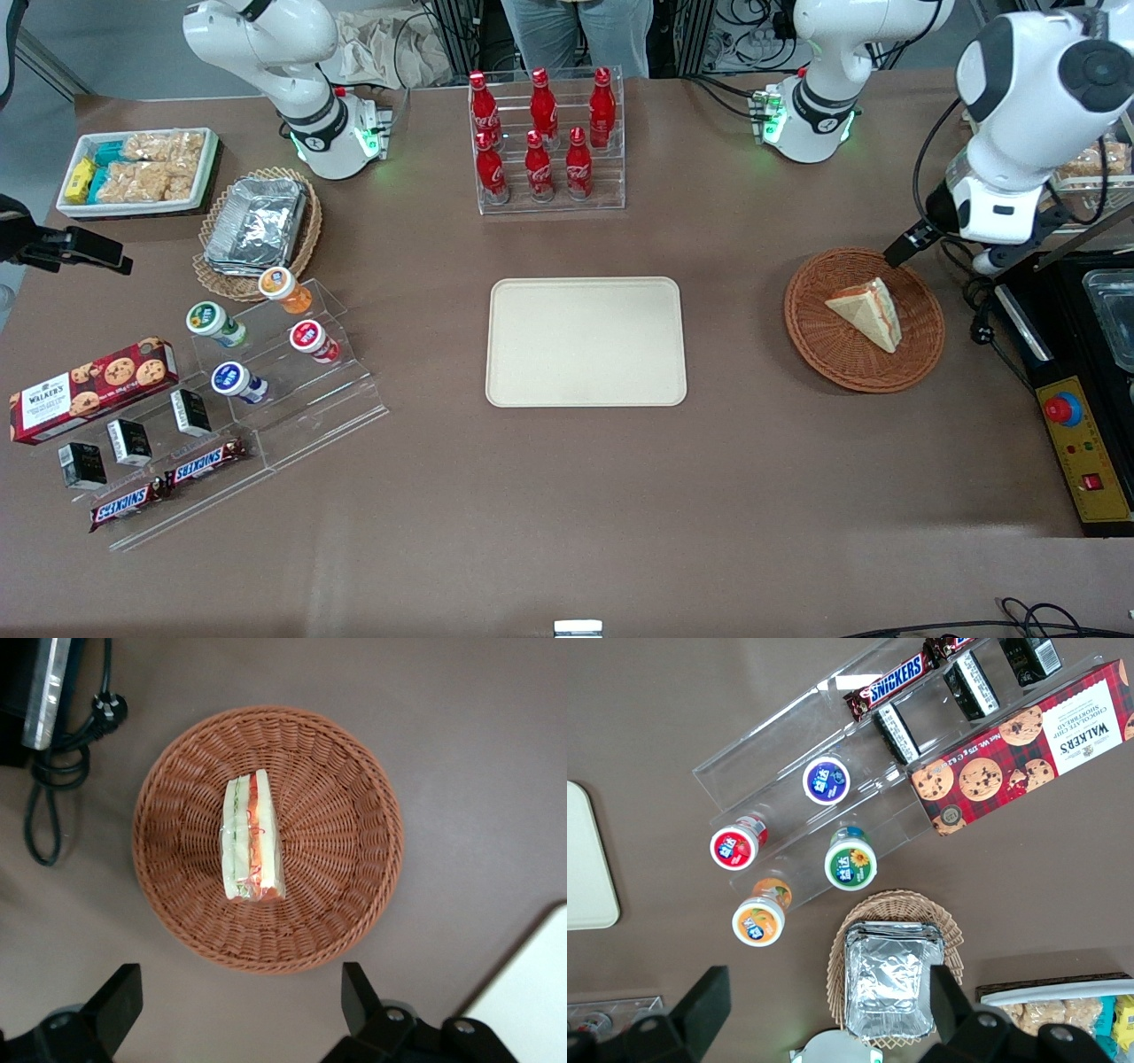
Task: Place sandwich from basket to tray
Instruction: 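Lower the open left gripper around the sandwich and close it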
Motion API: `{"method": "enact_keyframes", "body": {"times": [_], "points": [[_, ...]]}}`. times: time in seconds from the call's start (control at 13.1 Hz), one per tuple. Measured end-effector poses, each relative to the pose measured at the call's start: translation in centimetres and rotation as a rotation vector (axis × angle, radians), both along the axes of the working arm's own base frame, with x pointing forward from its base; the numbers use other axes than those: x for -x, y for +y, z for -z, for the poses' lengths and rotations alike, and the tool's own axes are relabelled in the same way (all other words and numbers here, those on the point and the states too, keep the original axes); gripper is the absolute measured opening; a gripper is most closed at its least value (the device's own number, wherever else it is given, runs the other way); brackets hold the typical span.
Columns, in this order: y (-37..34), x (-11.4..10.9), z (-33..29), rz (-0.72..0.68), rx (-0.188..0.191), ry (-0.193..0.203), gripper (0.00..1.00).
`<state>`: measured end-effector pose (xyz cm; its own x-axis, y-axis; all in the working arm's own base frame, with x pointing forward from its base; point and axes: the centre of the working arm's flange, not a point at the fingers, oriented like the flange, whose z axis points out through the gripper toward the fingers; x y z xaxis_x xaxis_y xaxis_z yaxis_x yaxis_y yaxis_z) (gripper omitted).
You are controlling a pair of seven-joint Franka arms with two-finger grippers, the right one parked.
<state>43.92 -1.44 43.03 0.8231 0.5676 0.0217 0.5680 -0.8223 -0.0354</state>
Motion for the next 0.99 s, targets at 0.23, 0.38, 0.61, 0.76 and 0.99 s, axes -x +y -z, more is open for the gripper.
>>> {"method": "enact_keyframes", "body": {"times": [0.23,0.38,0.61,0.76,0.99], "points": [[0.2,1.2,4.1,-0.007,0.004,-0.022,1.00],[0.3,1.6,6.2,-0.012,0.007,-0.023,1.00],[1.1,1.1,8.7,-0.027,0.016,-0.040,1.00],[1.2,0.9,10.7,-0.030,0.020,-0.048,1.00],[1.3,0.9,12.8,-0.031,0.024,-0.048,1.00]]}}
